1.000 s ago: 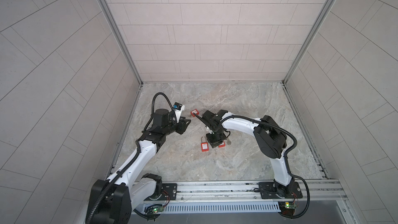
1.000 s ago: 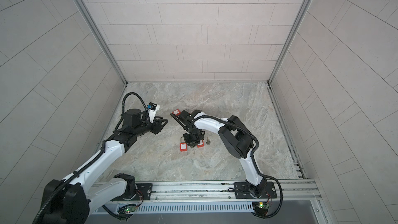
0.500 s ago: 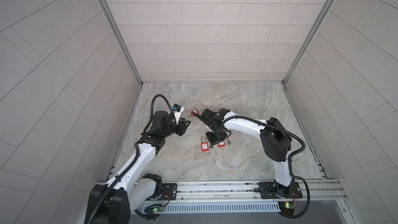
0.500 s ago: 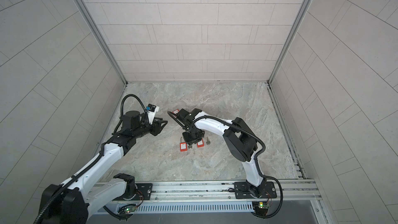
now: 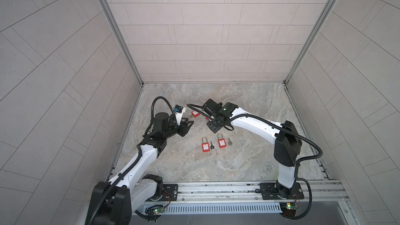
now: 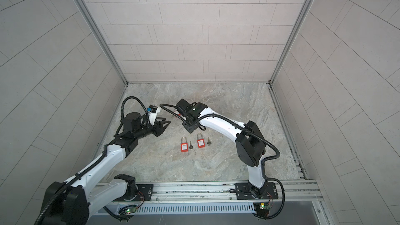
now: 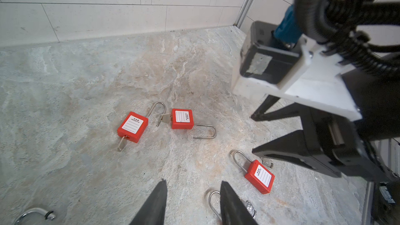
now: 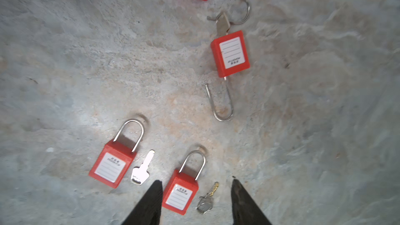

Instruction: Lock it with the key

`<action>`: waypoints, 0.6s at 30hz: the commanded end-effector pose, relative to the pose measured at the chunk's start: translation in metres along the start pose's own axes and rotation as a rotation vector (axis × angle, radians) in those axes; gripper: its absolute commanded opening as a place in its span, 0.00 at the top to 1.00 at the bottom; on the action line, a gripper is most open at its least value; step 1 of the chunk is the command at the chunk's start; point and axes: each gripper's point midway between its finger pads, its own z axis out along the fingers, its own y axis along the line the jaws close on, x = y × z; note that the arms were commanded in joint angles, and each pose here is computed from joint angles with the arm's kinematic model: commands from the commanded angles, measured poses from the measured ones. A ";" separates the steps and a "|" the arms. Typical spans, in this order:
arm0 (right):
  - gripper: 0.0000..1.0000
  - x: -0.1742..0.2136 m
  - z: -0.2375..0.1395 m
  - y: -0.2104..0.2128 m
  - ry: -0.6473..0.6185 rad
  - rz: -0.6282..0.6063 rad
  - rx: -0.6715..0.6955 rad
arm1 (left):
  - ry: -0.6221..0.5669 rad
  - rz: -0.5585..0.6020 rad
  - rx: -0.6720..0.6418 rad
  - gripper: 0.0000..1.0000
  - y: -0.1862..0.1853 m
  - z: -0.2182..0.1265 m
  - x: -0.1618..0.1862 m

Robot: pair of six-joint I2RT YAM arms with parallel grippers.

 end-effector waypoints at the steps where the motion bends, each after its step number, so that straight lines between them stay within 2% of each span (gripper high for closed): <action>1: 0.40 -0.019 0.000 -0.035 -0.045 -0.083 0.192 | -0.045 0.021 0.006 0.54 0.001 0.002 -0.013; 12: 0.37 -0.026 0.036 -0.061 0.018 0.003 0.109 | -0.015 0.011 -0.008 0.54 0.002 -0.001 -0.004; 18: 0.37 -0.026 0.058 -0.069 0.066 0.103 0.054 | 0.009 0.001 -0.004 0.54 0.003 0.002 0.008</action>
